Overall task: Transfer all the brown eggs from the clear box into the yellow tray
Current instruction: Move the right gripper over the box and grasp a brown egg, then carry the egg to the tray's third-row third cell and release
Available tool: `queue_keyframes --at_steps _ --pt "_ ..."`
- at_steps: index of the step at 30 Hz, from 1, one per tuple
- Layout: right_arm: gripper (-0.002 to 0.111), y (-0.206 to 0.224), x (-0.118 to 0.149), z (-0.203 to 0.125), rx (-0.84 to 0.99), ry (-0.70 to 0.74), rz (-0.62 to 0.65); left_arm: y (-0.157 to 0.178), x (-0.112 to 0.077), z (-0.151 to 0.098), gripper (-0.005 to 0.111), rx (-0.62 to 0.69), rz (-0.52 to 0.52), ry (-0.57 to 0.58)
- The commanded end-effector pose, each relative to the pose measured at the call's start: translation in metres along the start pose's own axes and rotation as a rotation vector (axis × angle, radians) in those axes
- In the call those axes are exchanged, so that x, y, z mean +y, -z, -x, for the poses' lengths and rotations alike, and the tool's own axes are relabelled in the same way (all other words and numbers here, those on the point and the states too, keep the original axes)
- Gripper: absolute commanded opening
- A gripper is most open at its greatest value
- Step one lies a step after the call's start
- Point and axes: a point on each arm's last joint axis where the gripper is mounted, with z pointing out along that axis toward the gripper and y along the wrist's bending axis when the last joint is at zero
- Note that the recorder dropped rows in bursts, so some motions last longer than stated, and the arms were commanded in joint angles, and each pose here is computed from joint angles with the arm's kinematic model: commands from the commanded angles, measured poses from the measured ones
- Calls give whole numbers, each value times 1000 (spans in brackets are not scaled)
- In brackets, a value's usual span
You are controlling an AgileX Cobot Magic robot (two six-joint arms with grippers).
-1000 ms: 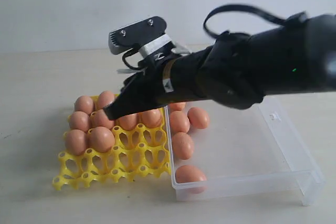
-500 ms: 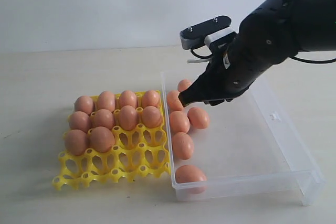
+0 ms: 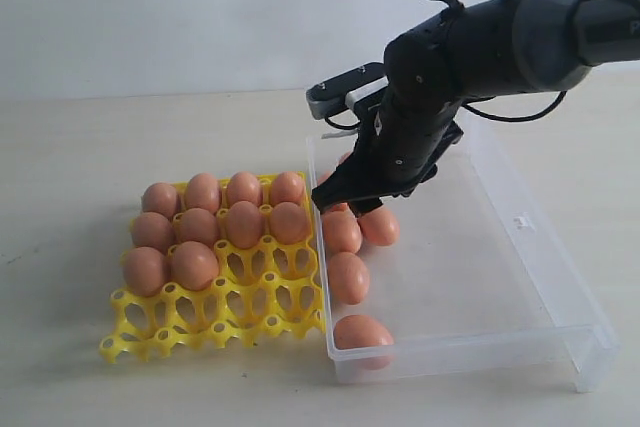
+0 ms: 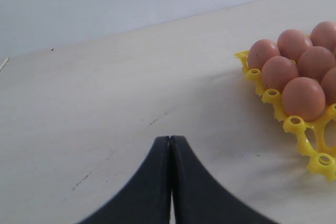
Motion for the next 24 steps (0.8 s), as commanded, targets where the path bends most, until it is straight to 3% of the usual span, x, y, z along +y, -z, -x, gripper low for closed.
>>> queue_keyframes --at_steps 1,17,19,23,24 --pt "51 -6 -1 5 2 20 -1 1 0 2 0 -17 1 1" --pt "49 -43 -5 -2 59 42 3 1 0 2 0 -17 1 1" --pt "39 -45 -5 -2 61 46 1 1 0 2 0 -17 1 1" --pt "0 -43 -5 0 42 70 -6 1 0 2 0 -17 1 1" --pt "0 -39 -6 2 34 85 -6 1 0 2 0 -17 1 1"
